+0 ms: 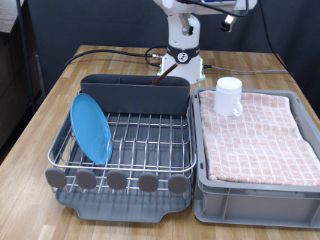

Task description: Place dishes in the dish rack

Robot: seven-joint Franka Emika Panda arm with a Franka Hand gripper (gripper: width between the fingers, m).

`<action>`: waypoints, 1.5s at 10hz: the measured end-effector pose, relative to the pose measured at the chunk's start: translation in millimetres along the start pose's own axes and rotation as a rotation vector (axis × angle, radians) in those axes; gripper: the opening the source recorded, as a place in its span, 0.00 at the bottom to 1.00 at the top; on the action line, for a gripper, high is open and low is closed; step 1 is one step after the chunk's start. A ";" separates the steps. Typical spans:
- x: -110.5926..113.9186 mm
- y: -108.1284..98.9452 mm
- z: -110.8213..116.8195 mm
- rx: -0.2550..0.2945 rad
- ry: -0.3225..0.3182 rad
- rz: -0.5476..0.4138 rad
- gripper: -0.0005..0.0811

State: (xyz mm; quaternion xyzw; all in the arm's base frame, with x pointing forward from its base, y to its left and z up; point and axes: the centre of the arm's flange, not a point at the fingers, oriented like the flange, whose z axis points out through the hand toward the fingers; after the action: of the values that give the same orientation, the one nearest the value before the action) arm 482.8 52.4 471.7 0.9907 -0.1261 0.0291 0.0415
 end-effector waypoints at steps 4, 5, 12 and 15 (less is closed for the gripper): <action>-34.5 -47.7 0.8 -0.001 -0.006 0.017 0.99; -40.8 -56.3 1.3 -0.003 -0.007 0.017 0.99; -70.9 -79.9 11.8 -0.062 -0.081 0.039 0.99; -81.4 -87.7 36.2 -0.130 -0.144 0.013 0.99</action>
State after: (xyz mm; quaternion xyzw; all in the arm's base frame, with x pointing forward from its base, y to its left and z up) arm 427.9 154.0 423.6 0.9846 -0.1366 -0.0502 0.0964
